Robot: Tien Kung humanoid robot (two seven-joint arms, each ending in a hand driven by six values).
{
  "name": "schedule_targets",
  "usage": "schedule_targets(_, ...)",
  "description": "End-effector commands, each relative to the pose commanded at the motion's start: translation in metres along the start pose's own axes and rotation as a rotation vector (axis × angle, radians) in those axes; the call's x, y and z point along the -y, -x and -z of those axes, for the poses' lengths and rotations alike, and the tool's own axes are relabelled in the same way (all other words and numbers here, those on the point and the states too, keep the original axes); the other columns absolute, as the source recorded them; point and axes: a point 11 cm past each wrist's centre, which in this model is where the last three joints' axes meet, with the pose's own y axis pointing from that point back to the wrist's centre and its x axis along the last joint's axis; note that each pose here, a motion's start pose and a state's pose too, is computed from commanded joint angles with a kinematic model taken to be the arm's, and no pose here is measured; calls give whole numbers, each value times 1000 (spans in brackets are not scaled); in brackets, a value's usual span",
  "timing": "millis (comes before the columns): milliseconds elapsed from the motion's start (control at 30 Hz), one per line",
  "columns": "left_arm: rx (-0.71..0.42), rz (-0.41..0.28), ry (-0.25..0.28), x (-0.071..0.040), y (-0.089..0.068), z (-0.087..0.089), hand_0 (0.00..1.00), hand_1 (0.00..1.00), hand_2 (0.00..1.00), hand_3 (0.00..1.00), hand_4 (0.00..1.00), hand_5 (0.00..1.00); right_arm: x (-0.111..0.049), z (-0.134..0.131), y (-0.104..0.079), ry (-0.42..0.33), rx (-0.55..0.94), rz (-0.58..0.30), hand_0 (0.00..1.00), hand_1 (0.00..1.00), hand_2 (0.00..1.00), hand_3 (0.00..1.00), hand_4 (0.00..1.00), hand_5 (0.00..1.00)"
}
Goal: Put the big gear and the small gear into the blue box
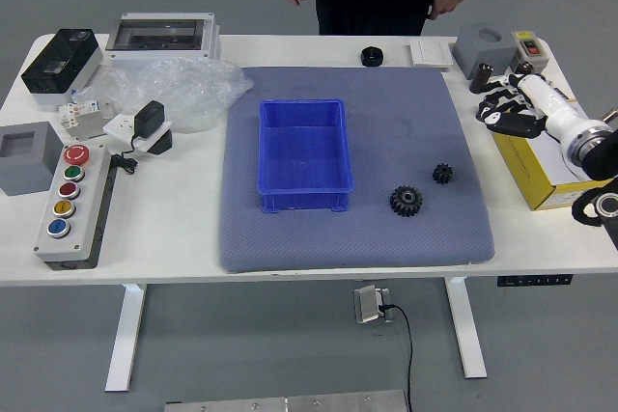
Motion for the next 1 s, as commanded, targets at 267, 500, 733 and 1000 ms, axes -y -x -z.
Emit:
schedule_targets(267,3,0,-2,0,0,1,838,811,807,802,695,364,4,10,9,30,-223,17,700,657,755,765,531,185)
schedule_targets(500,7,-3,-4,0,-1,1,838,811,807,802,695,364,10,20,28,47,-461,42,705,679,784,840,536,177)
schedule_targets(733,10,-4,-2,-1,-2,0,838,810,806,802,695,364,17,33,50,23,-604,76,726,704,826,899,545,172)
schedule_targets(1000,11,-5,-4,-1,-3,0,838,809,806,802,695,365,24,38,72,-6,-652,129,731,707,834,899,563,155)
